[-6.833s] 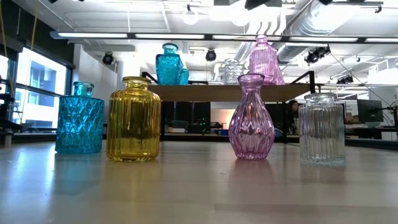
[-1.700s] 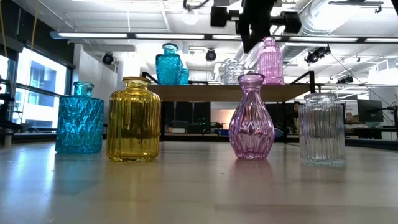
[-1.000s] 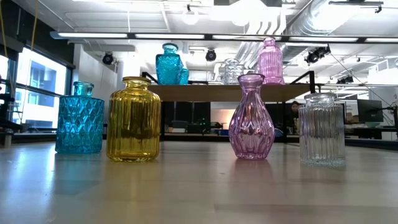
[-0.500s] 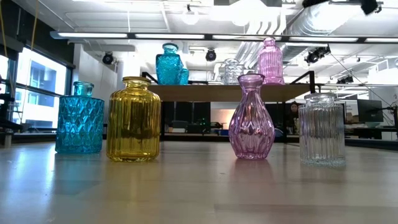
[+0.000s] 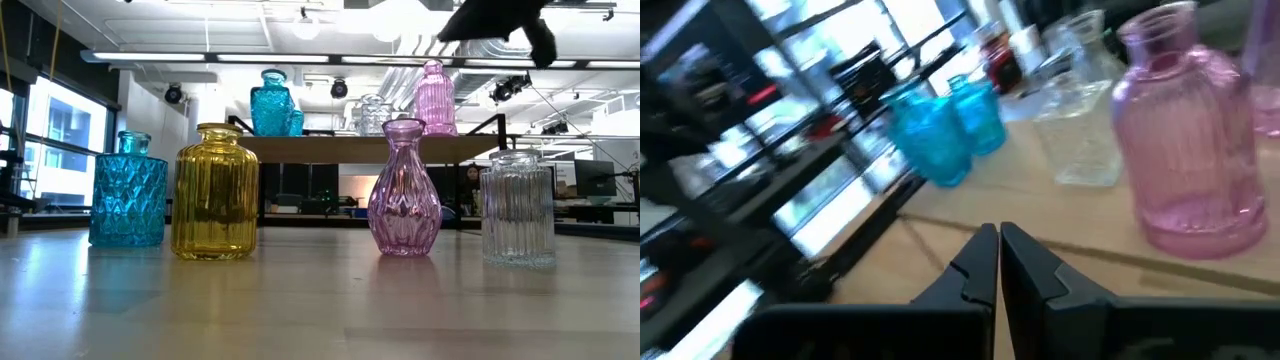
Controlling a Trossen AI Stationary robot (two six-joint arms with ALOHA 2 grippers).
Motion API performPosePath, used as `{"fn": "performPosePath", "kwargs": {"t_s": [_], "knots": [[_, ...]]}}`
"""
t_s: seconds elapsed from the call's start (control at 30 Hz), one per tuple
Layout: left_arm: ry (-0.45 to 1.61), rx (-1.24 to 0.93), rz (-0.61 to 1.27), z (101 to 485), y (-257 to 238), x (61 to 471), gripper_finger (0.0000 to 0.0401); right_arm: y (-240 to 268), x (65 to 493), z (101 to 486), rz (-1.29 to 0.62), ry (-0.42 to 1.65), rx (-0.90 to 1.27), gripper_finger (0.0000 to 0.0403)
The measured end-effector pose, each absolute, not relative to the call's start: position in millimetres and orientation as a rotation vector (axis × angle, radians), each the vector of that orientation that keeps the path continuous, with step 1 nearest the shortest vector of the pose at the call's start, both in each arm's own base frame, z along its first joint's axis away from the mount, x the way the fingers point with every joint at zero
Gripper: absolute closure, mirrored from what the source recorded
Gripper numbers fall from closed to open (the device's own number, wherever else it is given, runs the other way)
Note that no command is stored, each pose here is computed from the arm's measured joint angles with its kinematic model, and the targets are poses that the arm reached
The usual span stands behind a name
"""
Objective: Sort vases onto shelf
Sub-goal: Put the top purple vase on the shelf aligned with the other purple vase
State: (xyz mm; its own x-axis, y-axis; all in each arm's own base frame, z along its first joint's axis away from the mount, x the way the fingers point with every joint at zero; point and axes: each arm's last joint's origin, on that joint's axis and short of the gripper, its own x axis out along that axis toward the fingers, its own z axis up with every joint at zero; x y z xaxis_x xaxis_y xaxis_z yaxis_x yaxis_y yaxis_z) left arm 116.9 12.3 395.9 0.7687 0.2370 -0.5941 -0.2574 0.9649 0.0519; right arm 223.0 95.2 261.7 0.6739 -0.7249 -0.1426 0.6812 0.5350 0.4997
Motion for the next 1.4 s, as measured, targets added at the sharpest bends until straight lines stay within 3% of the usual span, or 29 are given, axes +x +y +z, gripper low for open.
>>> {"fn": "performPosePath", "kwargs": {"t_s": [0.43,1.4], "knots": [[0.558,-0.053,0.301,402.6,11.7,92.1,0.0343,75.7,266.0,218.8,-1.027,-0.177,0.582,0.0403],[0.545,-0.079,0.309,403.2,11.5,89.2,0.0343,34.3,276.2,219.7,-1.154,-0.225,0.607,0.0403]]}}
